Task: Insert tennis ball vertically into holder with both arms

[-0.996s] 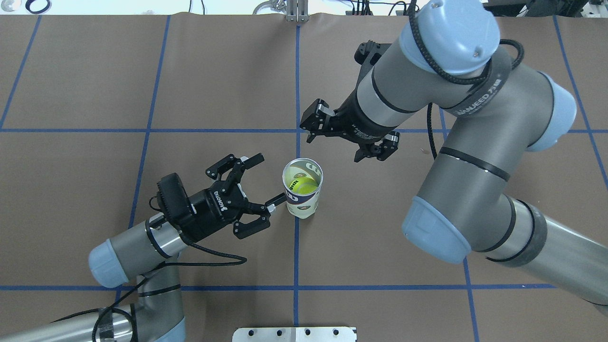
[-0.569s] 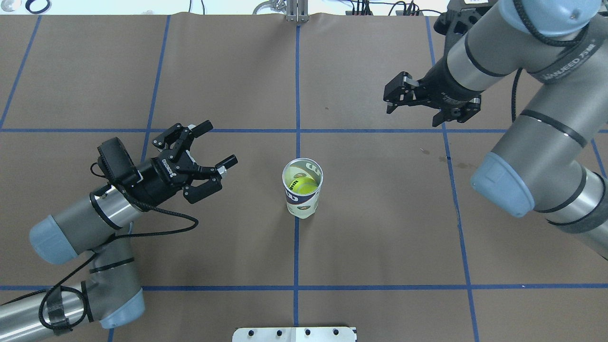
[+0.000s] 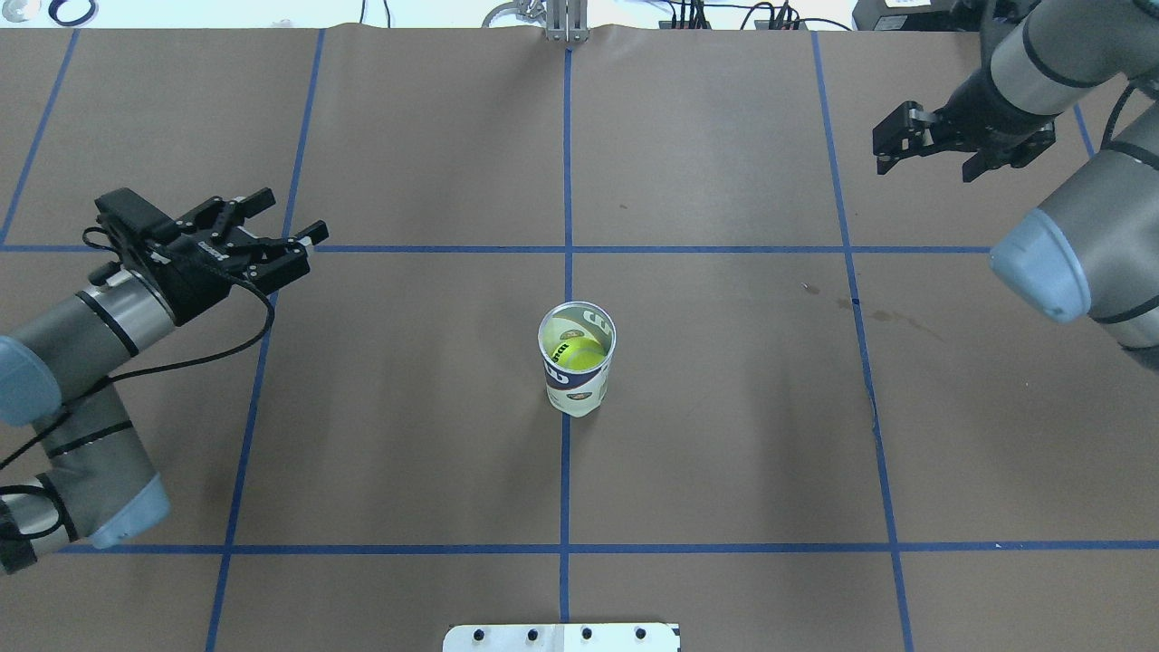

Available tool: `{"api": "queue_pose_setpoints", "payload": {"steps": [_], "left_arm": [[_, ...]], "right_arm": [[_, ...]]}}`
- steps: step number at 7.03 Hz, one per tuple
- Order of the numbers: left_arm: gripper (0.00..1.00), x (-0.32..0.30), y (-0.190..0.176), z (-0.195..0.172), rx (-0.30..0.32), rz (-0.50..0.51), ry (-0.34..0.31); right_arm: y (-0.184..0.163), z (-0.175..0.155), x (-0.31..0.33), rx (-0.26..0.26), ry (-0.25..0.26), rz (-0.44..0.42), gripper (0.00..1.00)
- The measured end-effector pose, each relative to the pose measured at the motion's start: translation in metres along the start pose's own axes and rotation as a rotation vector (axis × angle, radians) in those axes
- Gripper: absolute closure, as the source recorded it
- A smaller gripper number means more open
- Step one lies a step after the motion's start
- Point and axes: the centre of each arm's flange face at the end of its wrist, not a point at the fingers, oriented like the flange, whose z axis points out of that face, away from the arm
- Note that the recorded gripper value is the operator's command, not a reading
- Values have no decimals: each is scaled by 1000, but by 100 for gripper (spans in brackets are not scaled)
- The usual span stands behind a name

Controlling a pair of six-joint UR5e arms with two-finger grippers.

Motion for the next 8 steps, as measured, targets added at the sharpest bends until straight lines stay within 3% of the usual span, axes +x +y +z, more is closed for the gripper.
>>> {"api": "queue_pose_setpoints", "payload": {"steps": [2,4,6,8], "left_arm": [[0,-107,-37,-14,-288,-10,-117],[0,-192,-70,-52,-519,-100,-190],[0,-252,-62,-101,-690,-69,-252],[0,-287,-72,-137,-844,-178,-268]], "right_arm": [[-38,23,53,-3,11,-13,1],[-65,49,130,-14,-21,-54,1],[-64,57,190,-23,-14,-99,1],[-47,66,240,-49,4,-141,1]]}}
